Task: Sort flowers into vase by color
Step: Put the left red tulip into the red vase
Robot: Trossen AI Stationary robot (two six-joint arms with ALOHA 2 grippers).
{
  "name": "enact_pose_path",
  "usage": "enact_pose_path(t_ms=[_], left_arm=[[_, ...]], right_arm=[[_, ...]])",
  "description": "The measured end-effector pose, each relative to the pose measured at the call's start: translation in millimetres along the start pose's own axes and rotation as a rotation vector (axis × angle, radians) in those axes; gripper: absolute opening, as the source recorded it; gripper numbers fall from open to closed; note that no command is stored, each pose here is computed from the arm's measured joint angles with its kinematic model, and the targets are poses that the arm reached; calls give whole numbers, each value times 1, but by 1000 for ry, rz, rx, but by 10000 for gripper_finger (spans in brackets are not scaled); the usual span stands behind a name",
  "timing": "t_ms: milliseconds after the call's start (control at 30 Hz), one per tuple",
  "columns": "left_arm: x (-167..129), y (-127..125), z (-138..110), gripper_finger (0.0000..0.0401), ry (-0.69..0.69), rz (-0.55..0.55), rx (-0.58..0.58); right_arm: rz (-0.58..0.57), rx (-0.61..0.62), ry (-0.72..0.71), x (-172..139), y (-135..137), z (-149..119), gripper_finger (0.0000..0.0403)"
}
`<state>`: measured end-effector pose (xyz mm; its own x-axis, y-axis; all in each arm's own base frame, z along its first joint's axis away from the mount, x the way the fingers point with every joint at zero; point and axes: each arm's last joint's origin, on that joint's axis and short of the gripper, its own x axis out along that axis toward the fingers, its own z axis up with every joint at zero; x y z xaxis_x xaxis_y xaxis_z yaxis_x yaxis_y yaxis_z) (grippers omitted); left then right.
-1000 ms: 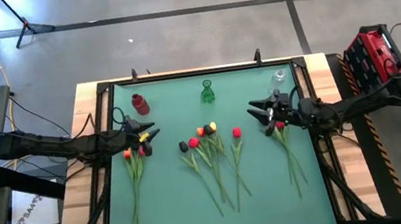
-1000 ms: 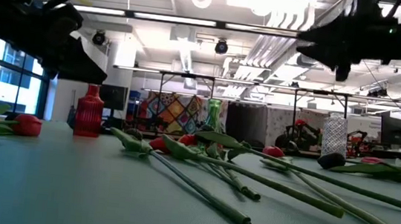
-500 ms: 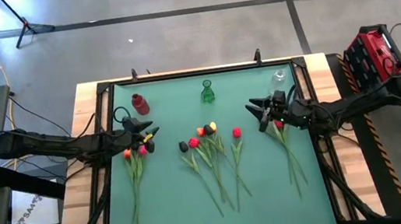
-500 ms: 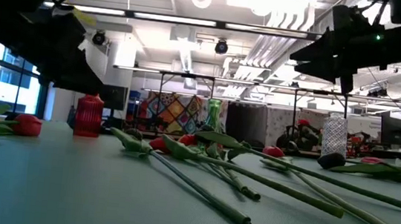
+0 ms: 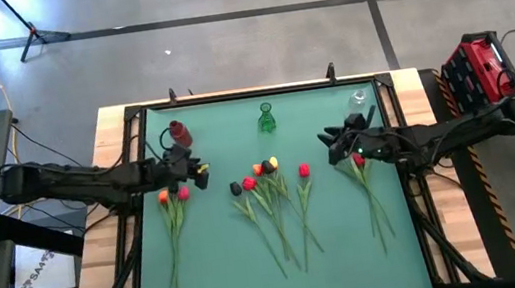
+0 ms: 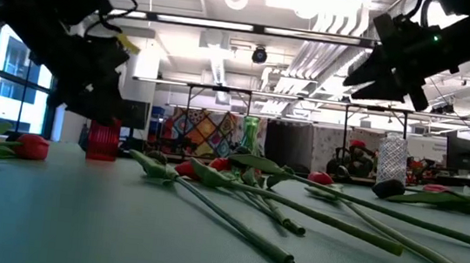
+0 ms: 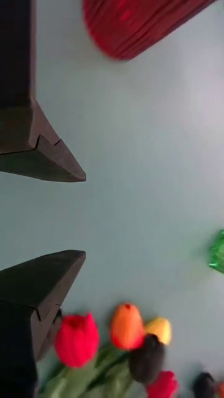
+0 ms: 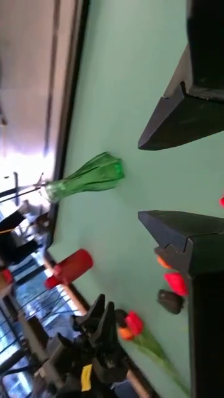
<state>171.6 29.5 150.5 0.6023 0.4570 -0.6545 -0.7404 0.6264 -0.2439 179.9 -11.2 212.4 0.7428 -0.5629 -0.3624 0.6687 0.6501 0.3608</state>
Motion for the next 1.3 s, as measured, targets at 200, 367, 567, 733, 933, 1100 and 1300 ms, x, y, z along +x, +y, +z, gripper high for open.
enact_pose_path(t_ms=[200,367,567,733,933,1100,1300], left_arm=[[0,-1,-5,180,222,17,-18],[-18,-8,1,172,405,76,8],[-35,-22,-4,160,521,43,3],[-44,-26,-17,153,571,77,3],[-47,-24,-27,152,583,161,16],[-39,-25,-41,152,626,234,51],[-30,-30,-49,147,637,244,75]], right_arm=[[-12,-18,57,0,-3,-5,158],[-12,-57,62,0,-3,-5,158],[-12,-74,62,0,-3,-5,158],[-12,-75,62,0,-3,-5,158],[-8,-71,65,0,-3,-5,158],[14,-68,83,0,-3,-6,158],[15,-67,83,0,-3,-6,158]])
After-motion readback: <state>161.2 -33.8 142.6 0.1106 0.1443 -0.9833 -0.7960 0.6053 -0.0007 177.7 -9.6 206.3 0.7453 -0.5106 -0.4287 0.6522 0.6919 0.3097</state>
